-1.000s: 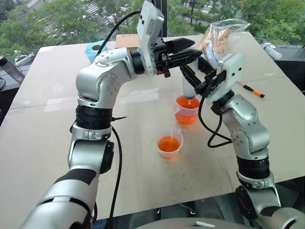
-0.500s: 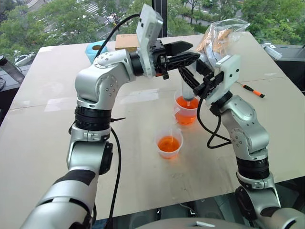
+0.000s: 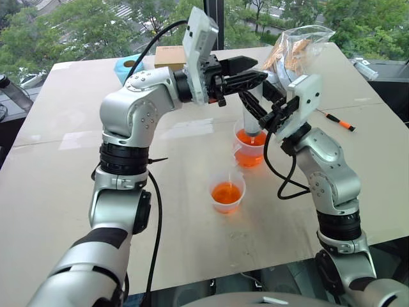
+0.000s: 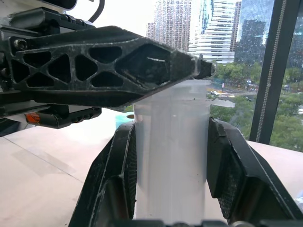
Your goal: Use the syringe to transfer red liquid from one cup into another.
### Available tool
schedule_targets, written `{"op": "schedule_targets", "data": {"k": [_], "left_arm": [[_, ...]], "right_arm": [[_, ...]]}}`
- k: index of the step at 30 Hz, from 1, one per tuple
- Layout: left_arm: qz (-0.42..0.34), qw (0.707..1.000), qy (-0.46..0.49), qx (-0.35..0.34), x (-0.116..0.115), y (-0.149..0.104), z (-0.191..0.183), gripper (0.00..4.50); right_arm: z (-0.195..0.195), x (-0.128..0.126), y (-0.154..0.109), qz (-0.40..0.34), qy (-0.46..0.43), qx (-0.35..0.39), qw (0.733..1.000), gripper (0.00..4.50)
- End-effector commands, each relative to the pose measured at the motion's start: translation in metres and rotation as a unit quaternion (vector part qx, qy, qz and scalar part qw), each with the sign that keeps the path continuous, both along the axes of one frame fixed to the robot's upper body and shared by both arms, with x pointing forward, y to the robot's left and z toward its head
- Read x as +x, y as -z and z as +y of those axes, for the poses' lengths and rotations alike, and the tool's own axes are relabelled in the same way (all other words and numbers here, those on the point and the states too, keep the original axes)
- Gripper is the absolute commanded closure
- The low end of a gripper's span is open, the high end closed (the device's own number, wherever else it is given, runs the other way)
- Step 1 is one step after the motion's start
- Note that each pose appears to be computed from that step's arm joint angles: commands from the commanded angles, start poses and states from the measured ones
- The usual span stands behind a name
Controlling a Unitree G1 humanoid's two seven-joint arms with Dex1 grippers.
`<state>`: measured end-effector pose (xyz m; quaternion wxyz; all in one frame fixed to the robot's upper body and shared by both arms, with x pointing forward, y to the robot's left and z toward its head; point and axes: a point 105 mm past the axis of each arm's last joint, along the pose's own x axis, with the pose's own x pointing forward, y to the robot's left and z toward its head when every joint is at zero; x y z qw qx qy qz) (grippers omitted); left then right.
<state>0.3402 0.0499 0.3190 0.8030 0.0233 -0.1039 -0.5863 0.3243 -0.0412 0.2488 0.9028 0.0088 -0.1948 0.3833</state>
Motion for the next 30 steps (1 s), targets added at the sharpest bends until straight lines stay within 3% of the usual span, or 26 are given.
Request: {"op": "schedule_targets", "data": {"k": [1, 2, 16, 19, 30], "left_arm": [[-0.056, 0.998, -0.023, -0.019, -0.007, -0.027, 0.006, 0.41], [-0.057, 0.998, -0.035, -0.021, -0.003, -0.028, 0.007, 0.06], [0.023, 0.999, -0.026, -0.030, -0.001, -0.022, 0.008, 0.06], [0.026, 0.999, -0.023, -0.023, -0.002, -0.019, 0.008, 1.32], [0.034, 0.999, -0.009, 0.019, -0.009, 0.004, 0.005, 1.32]], "right_arm": [[0.004, -0.005, -0.002, -0.003, -0.018, 0.004, 1.000, 3.01], [0.004, -0.005, -0.002, -0.003, -0.018, 0.004, 1.000, 3.01], [0.003, -0.003, -0.003, -0.004, -0.015, 0.003, 1.000, 3.01], [0.002, -0.003, -0.003, -0.005, -0.012, 0.003, 1.000, 3.01], [-0.004, 0.002, -0.005, -0.010, 0.005, 0.006, 1.000, 3.01]]}}
